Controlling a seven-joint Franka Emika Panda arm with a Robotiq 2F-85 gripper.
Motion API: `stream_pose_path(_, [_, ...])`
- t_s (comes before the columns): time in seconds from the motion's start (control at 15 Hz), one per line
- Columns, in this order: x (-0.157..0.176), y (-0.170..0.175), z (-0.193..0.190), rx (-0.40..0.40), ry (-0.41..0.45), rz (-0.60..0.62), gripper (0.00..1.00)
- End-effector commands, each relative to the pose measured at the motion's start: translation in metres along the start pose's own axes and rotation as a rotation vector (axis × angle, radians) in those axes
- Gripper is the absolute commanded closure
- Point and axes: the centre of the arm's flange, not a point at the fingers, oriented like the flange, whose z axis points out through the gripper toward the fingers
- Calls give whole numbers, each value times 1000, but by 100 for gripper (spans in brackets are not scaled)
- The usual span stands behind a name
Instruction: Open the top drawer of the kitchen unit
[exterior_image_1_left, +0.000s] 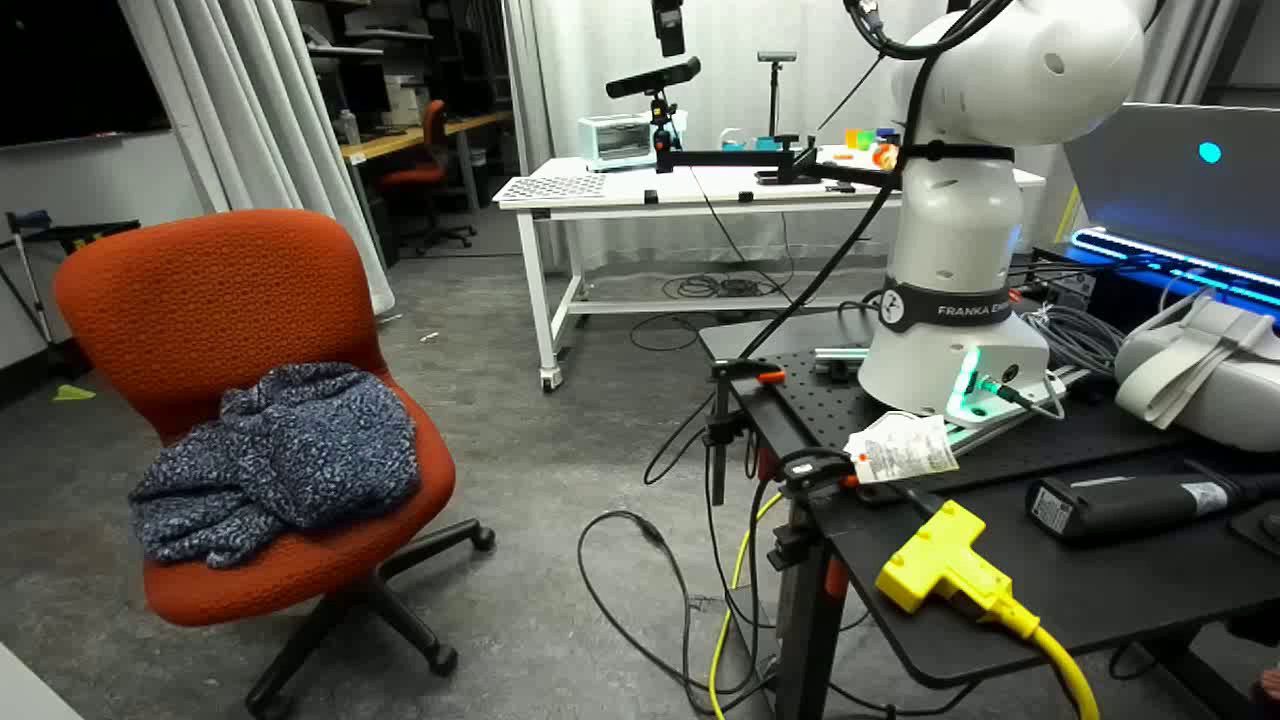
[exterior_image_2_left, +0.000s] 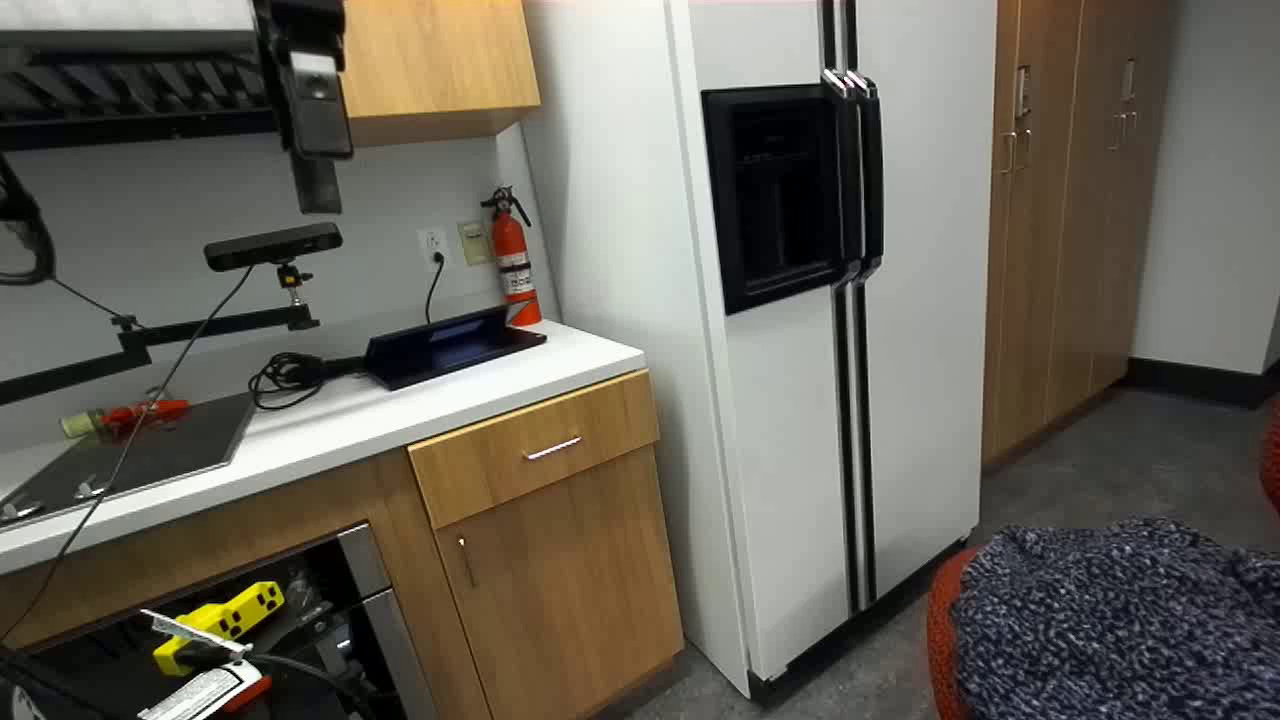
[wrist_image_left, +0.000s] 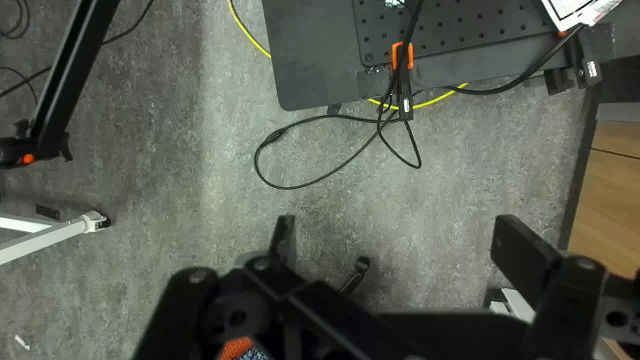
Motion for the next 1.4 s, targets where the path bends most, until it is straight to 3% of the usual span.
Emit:
stream_pose_path(0.0, [0, 0, 0, 0, -2, 0, 0])
stream_pose_path(0.73, [1, -1, 1, 9, -1, -18, 0])
stream_pose_path(1.27, [7, -3, 2, 55, 63, -33, 0])
stream_pose_path(1.33, [7, -2, 1, 25, 33, -19, 0])
